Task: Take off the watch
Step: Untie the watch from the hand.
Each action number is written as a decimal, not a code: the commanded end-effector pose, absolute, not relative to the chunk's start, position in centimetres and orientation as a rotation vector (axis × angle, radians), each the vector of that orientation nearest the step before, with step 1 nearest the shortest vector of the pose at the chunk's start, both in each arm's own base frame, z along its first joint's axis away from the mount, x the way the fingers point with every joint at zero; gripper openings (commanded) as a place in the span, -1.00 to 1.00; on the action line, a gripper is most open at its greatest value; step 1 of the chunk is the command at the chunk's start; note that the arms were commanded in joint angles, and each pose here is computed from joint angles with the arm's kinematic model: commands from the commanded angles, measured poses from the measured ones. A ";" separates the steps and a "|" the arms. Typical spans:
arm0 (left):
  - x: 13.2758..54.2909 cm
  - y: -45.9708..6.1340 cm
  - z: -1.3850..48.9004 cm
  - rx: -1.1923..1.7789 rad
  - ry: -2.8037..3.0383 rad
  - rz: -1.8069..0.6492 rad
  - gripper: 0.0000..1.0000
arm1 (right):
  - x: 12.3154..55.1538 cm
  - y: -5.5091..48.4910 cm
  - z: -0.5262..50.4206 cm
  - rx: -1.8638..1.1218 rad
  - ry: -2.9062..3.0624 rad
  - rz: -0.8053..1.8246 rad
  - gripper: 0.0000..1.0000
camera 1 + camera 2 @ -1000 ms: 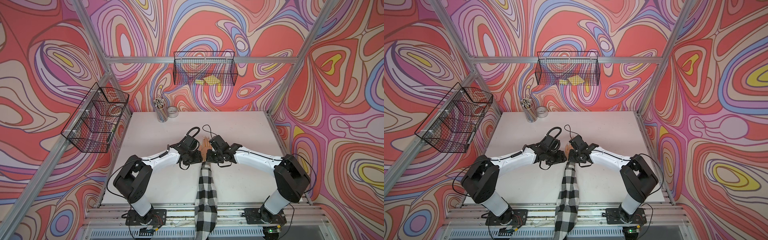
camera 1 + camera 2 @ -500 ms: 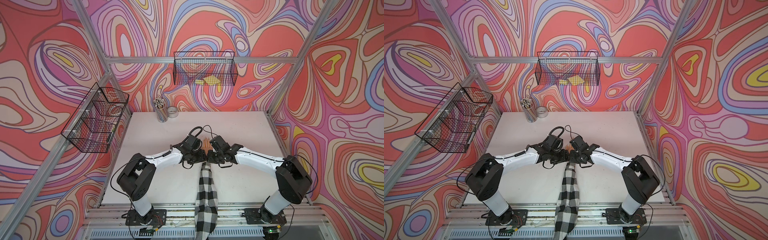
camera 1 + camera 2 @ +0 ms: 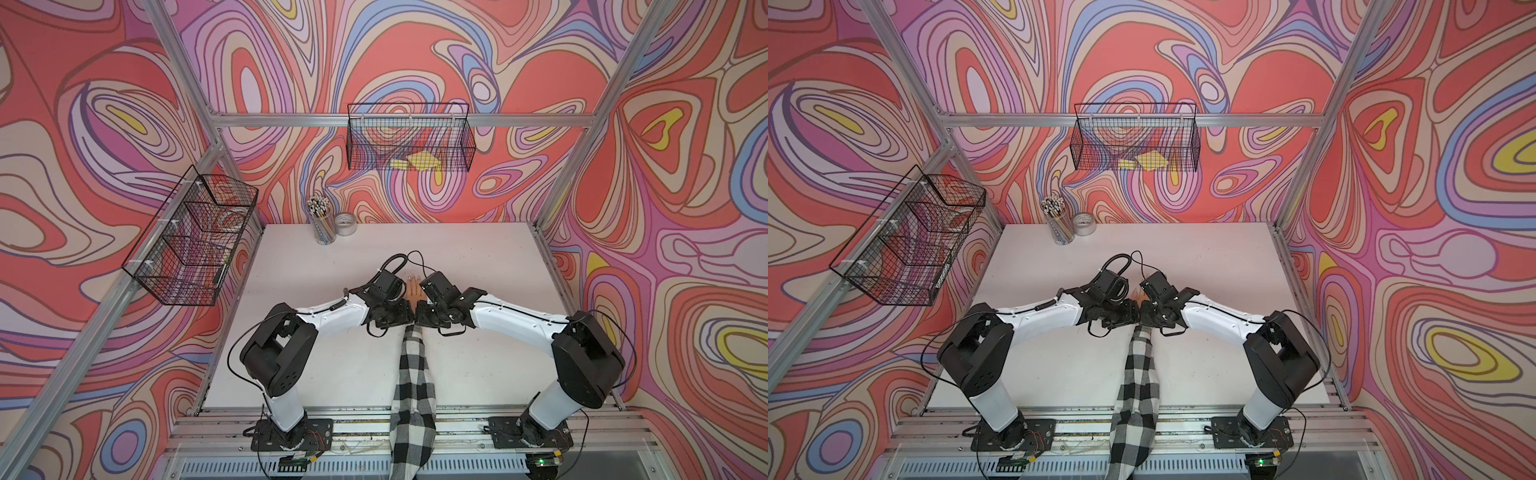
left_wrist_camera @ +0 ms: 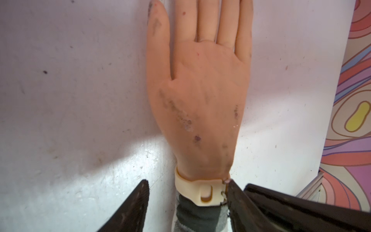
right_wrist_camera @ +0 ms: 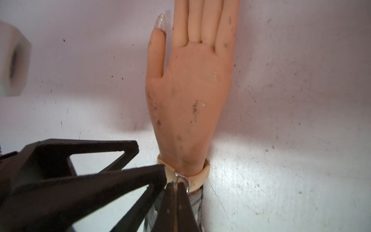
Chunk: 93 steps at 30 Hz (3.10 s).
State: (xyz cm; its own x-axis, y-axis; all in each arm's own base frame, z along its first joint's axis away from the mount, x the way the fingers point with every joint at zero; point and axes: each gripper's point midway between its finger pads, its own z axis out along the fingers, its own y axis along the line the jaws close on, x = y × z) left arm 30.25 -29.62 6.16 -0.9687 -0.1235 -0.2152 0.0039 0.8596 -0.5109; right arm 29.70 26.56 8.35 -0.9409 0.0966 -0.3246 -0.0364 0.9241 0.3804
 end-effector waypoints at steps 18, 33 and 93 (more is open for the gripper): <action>29.5 -28.2 5.0 -0.054 2.838 -0.645 0.14 | 29.4 24.9 9.8 0.052 2.720 0.472 -0.90; 30.1 -29.3 6.9 -0.030 2.804 -0.714 0.12 | 29.3 24.0 10.2 0.054 2.716 0.416 -0.66; 30.0 -35.1 6.4 0.190 2.860 -0.617 0.14 | 27.2 20.2 6.9 0.145 2.770 0.242 -1.00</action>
State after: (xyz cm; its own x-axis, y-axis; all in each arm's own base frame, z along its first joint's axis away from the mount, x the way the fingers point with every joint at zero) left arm 30.10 -35.65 7.08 -0.9683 0.0606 -0.2425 0.1656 0.8821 -0.4410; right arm 27.42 20.30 6.94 -0.9319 0.1209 -0.3419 0.0639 0.9828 0.1734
